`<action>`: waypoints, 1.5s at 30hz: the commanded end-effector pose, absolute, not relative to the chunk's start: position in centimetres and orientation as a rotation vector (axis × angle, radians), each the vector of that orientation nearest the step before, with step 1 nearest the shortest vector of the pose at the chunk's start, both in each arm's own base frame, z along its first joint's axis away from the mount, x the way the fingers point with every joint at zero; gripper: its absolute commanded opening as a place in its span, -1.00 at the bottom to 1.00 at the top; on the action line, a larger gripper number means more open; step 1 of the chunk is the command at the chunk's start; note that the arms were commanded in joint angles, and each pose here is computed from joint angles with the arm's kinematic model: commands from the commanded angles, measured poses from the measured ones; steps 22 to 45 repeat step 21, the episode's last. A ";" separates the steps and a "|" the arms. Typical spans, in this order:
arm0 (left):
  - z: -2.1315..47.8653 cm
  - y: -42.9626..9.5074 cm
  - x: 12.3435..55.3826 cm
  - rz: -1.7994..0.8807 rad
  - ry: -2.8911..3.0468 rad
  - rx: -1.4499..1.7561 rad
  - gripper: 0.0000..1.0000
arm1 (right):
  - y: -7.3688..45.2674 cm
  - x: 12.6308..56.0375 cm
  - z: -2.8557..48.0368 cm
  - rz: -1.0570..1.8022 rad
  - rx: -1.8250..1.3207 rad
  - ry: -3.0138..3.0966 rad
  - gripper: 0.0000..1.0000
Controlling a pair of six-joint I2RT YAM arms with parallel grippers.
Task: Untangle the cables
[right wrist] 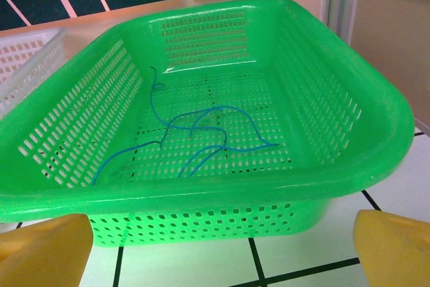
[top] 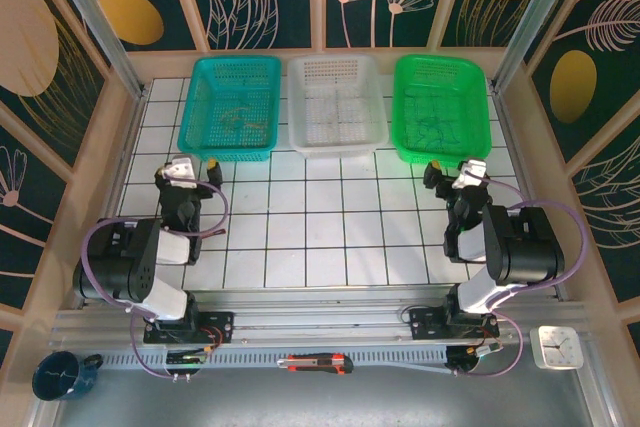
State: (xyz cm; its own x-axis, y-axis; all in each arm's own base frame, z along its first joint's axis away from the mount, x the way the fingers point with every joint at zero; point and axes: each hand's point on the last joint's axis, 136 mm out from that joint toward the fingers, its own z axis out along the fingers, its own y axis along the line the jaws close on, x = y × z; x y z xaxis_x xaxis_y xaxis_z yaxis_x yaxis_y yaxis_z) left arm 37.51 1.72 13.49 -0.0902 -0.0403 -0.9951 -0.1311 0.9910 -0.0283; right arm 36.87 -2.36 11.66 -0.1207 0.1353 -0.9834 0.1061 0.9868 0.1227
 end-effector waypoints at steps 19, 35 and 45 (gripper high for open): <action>13.5 2.0 37.7 0.044 1.661 -0.154 0.97 | -2.0 37.3 12.8 0.006 0.178 1.653 0.99; 13.8 2.4 37.1 0.053 1.636 -0.179 0.98 | -2.1 37.2 12.8 -0.001 0.187 1.652 0.99; 13.8 2.4 37.1 0.053 1.636 -0.179 0.98 | -2.1 37.2 12.8 -0.001 0.187 1.652 0.99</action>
